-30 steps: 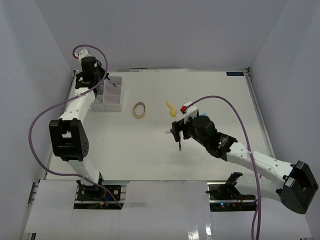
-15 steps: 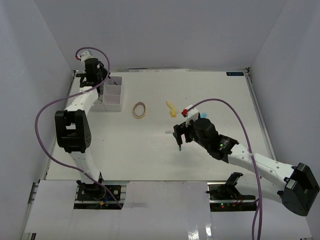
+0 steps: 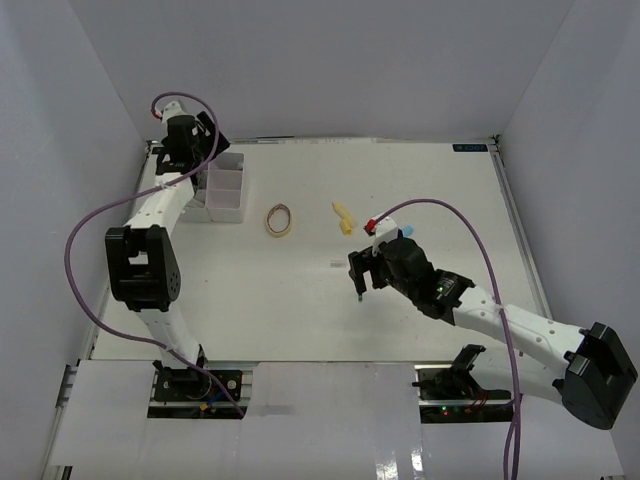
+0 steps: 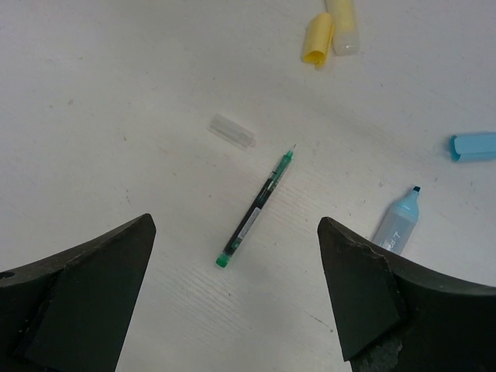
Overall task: Sort the stationery into containers
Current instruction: Place the pen in the storage box, then pick up the pen from the center of the board.
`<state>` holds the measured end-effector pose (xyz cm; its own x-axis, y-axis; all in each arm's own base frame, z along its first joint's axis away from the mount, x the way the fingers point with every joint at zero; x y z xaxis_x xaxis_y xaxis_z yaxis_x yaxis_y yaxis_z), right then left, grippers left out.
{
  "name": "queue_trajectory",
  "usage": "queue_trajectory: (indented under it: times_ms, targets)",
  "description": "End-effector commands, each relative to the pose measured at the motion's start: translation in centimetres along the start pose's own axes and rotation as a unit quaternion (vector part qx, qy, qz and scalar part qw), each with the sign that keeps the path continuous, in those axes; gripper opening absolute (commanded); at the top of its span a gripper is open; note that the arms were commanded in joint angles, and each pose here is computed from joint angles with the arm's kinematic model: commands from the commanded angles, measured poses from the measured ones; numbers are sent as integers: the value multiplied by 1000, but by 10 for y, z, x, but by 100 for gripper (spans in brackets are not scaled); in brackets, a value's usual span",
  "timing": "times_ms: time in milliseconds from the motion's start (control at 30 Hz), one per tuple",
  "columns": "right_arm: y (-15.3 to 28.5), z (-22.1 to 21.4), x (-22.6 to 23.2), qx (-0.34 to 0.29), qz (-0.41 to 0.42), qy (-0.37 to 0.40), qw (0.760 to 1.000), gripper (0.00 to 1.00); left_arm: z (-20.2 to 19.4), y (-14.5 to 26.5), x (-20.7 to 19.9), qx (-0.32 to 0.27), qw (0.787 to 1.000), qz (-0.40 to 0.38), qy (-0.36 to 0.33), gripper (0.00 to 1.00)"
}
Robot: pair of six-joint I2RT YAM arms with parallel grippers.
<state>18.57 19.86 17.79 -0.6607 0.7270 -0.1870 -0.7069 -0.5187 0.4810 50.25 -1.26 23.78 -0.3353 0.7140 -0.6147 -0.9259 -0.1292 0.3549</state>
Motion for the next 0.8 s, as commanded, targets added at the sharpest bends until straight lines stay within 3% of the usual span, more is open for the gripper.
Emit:
queue_trajectory:
  times_ms: [0,267,567,767]
  targets:
    - [-2,-1,-3,27,-27,-32,999,92,44,51,-34,-28,998,-50,-4,91]
    - [-13,-21,0,96,-50,-85,991,100,27,142,-42,70,987,-141,10,98]
    - [-33,-46,11,162,-51,-112,979,82,-44,193,11,184,971,-152,-19,98]
    - [-50,-58,17,207,-55,-116,970,73,-70,198,39,200,971,-128,-32,98]
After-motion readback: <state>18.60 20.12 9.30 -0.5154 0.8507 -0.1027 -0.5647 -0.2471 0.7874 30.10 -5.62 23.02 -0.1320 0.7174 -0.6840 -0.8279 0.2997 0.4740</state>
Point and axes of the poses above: each gripper's point midway between its finger pads, its own y axis back along the fingers, its own x axis along the line the jaws close on, z = x × y, the point moved 7 cm from there along y, back along the fingers, and after that the axes turned 15 degrees about y, right-handed, at the moved point
